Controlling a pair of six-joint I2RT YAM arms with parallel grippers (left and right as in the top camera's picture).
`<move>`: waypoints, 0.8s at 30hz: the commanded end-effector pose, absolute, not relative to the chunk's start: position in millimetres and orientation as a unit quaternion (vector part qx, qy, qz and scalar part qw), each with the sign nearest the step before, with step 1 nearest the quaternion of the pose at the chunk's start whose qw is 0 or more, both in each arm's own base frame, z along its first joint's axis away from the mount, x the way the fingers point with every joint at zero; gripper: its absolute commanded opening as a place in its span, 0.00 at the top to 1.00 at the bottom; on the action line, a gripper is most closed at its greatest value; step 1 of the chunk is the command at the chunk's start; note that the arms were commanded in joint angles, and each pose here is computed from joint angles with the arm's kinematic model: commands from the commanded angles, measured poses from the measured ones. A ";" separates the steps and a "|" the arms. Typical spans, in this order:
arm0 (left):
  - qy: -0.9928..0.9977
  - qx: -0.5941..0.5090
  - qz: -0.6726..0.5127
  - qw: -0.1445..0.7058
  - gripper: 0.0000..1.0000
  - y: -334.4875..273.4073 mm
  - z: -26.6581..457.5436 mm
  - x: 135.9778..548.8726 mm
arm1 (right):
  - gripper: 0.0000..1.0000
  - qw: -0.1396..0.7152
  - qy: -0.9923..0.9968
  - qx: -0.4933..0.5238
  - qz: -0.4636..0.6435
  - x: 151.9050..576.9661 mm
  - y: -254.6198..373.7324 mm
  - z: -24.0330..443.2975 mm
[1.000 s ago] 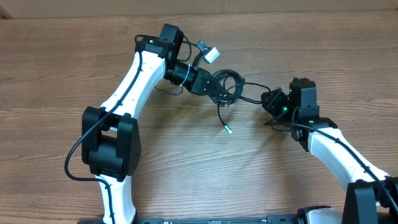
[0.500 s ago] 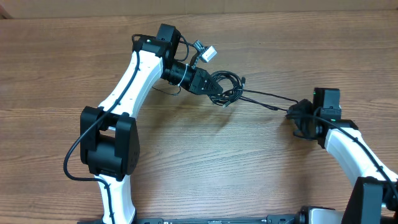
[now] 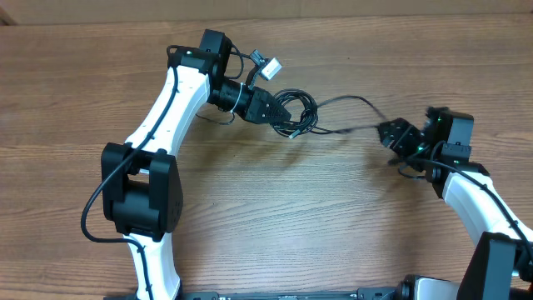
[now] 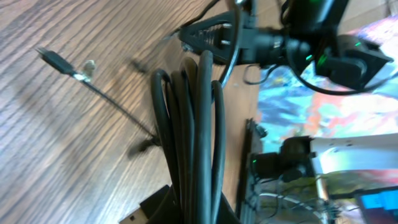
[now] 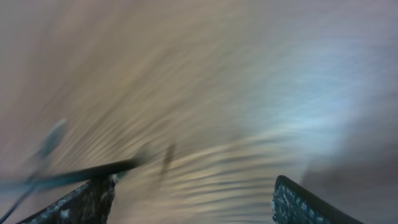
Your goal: Untangle cables
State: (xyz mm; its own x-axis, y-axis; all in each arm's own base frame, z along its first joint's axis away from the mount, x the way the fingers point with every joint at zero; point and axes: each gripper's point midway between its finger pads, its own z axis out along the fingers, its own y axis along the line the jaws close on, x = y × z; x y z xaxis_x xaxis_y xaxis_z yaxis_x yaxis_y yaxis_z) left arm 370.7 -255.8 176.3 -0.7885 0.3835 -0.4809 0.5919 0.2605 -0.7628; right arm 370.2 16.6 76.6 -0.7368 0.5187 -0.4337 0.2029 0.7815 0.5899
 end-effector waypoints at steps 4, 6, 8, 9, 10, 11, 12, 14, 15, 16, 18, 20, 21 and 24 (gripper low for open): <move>0.790 0.392 -0.451 0.136 0.96 -263.7 169.5 369.4 | 0.20 0.340 0.780 -0.148 0.505 331.3 119.7 150.9; 0.787 0.403 -0.446 0.140 0.96 -266.3 168.4 368.8 | 0.20 0.350 0.766 -0.171 0.511 330.8 126.7 157.8; 0.781 0.417 -0.442 0.142 0.95 -268.9 167.4 365.8 | 0.17 0.364 0.767 -0.184 0.496 335.8 131.0 158.6; 0.779 0.423 -0.441 0.143 0.96 -269.2 166.9 364.5 | 0.15 0.371 0.768 -0.188 0.486 339.0 133.0 158.3; 0.775 0.432 -0.439 0.143 0.96 -269.5 166.3 362.2 | 0.14 0.379 0.768 -0.195 0.478 341.8 135.8 158.9; 0.769 0.443 -0.437 0.144 0.96 -269.4 165.7 359.6 | 0.13 0.389 0.769 -0.202 0.465 345.6 139.2 159.0; 0.767 0.450 -0.434 0.143 0.96 -269.0 164.4 357.4 | 0.13 0.397 0.772 -0.205 0.452 349.5 141.8 158.1; 0.766 0.462 -0.426 0.138 0.96 -267.0 161.2 353.7 | 0.13 0.410 0.788 -0.199 0.413 359.6 145.5 151.2; 0.768 0.465 -0.419 0.134 0.96 -265.0 158.9 352.6 | 0.13 0.414 0.799 -0.193 0.390 364.6 145.9 146.1; 0.770 0.468 -0.413 0.132 0.96 -262.9 156.7 352.2 | 0.13 0.418 0.808 -0.190 0.370 368.0 146.9 141.5; 0.782 0.472 -0.387 0.127 0.96 -257.0 149.2 354.7 | 0.12 0.418 0.809 -0.206 0.360 365.9 157.2 138.9; 0.793 0.477 -0.360 0.122 0.96 -250.6 141.9 357.9 | 0.09 0.415 0.802 -0.220 0.368 361.3 168.6 141.1; 0.798 0.478 -0.347 0.121 0.96 -247.4 138.6 359.7 | 0.07 0.414 0.801 -0.224 0.370 360.0 172.0 141.4; 0.815 0.461 -0.330 0.123 0.96 -245.2 135.2 367.9 | 0.18 0.405 0.809 -0.173 0.390 364.7 173.2 146.1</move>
